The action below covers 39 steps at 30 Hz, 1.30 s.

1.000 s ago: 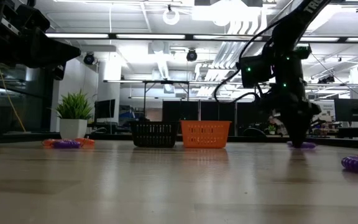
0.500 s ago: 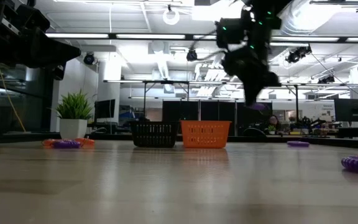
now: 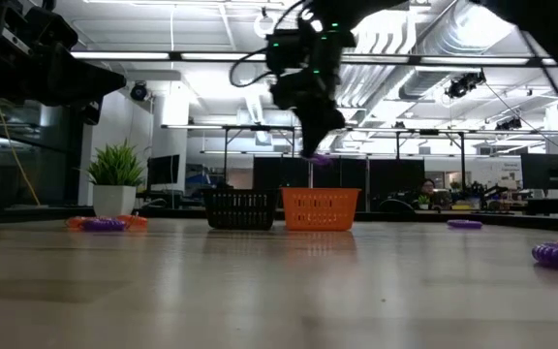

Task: Sort spring keychains into baskets
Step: Put the purple spring keychain into the black basket

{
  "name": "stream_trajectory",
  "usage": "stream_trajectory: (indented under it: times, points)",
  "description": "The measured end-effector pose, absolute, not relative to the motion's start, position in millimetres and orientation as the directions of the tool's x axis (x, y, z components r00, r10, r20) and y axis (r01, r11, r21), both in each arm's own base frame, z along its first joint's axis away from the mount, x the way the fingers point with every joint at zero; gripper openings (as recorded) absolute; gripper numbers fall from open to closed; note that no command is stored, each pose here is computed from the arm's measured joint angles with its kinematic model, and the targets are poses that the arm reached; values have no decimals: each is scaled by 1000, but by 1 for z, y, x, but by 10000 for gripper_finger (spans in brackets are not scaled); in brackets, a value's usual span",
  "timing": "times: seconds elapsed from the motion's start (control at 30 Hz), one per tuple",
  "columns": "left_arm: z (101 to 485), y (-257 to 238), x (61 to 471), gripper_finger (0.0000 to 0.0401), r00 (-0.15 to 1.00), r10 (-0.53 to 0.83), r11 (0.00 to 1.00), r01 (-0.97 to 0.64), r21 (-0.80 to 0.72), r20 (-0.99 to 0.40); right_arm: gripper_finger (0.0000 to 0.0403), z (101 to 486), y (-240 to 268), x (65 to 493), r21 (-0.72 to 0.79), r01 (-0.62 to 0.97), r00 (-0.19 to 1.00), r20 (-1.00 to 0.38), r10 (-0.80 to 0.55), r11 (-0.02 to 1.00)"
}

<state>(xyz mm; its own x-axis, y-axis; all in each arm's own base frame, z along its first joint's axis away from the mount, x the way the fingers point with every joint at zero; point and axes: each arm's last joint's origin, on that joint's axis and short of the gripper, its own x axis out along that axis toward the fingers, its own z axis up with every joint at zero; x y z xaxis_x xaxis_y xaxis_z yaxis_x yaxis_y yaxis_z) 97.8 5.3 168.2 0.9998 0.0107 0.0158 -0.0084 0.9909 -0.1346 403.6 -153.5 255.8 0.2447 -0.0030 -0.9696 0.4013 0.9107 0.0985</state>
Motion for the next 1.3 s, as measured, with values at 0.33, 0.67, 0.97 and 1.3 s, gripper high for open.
stream_trajectory:
  times: [0.33,0.67,0.97,1.3]
  points:
    - [168,5,98,1,1000,11,991,-8,-135,16,15,244,-150,452,61,224,283,-959,-5,973]
    - [168,5,98,1,1000,11,991,-9,-135,17,16,221,-141,472,8,44,316,-949,-7,999]
    - [168,5,98,1,1000,12,991,-9,-135,16,33,222,-142,474,4,48,341,-940,-13,999]
    - [168,5,98,1,1000,12,991,-10,-135,16,107,222,-141,474,2,52,333,-943,-15,999]
